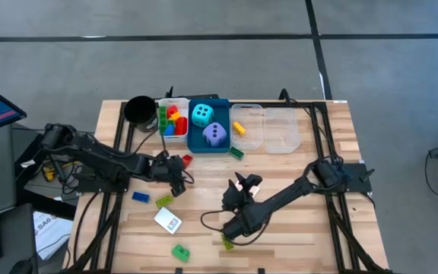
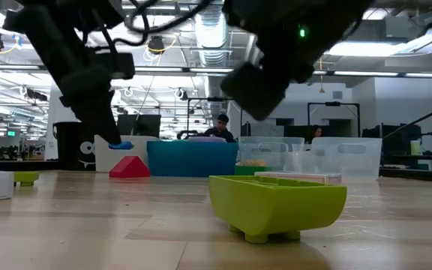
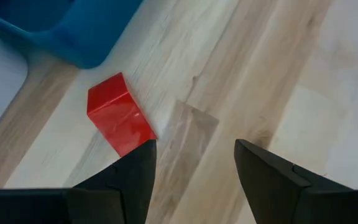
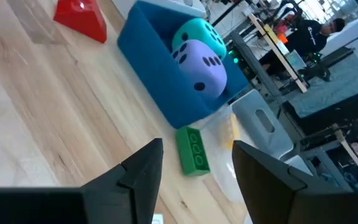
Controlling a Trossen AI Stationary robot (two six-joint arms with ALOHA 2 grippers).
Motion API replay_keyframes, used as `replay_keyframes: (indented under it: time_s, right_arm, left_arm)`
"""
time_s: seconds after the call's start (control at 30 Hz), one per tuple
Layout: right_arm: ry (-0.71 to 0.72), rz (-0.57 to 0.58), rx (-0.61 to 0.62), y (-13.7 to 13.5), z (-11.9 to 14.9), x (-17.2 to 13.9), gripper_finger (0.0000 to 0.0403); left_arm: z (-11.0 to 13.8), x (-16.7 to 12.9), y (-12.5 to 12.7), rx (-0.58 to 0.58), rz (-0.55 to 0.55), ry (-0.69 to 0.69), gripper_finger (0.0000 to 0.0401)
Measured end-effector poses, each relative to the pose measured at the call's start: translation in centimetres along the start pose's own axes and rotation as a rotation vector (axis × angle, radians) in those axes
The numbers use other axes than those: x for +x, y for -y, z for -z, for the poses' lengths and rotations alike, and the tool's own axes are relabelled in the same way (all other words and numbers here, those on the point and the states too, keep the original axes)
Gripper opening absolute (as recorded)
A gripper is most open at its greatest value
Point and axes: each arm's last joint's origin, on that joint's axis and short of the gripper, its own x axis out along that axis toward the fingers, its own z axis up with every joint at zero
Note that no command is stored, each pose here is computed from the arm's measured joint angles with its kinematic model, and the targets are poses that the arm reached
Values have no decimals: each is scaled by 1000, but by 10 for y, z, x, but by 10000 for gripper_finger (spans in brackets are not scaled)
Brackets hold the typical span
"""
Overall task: Pick & Place Toys
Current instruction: Put the small red game piece into the left transparent bin
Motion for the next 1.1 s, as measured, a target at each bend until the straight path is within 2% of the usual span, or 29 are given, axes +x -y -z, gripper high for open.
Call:
replay_keyframes:
  time_s: [0.17,0.23,0.3,0.43,0.57,0.63,0.87,1.0,1.1]
  right_arm:
    - [-25,-24,3,-15,4,11,189]
    - [-18,-69,29,-24,4,14,189]
    - [-20,-132,-2,-33,7,18,189]
    - [36,-363,-18,-54,-5,23,189]
    - [141,-657,-91,-68,-14,19,189]
    - [169,-735,-119,-71,-12,18,189]
    - [202,-840,-220,-62,-1,11,191]
    - [345,-997,-164,-48,-1,-1,201]
    - [437,-1047,-97,-30,7,-7,213]
  left_arm:
    - [0,4,-1,1,-21,-3,210]
    - [-2,3,-3,-7,-20,3,210]
    - [-5,0,-4,-24,-11,27,210]
    - [-9,-10,-9,-48,7,62,210]
    - [-12,-20,-12,-70,32,100,210]
    - [-12,-25,-14,-76,38,110,210]
    - [-11,-24,-16,-91,-1,150,210]
    - [4,-13,-21,-117,-43,152,210]
    - [18,-5,-26,-168,-68,131,210]
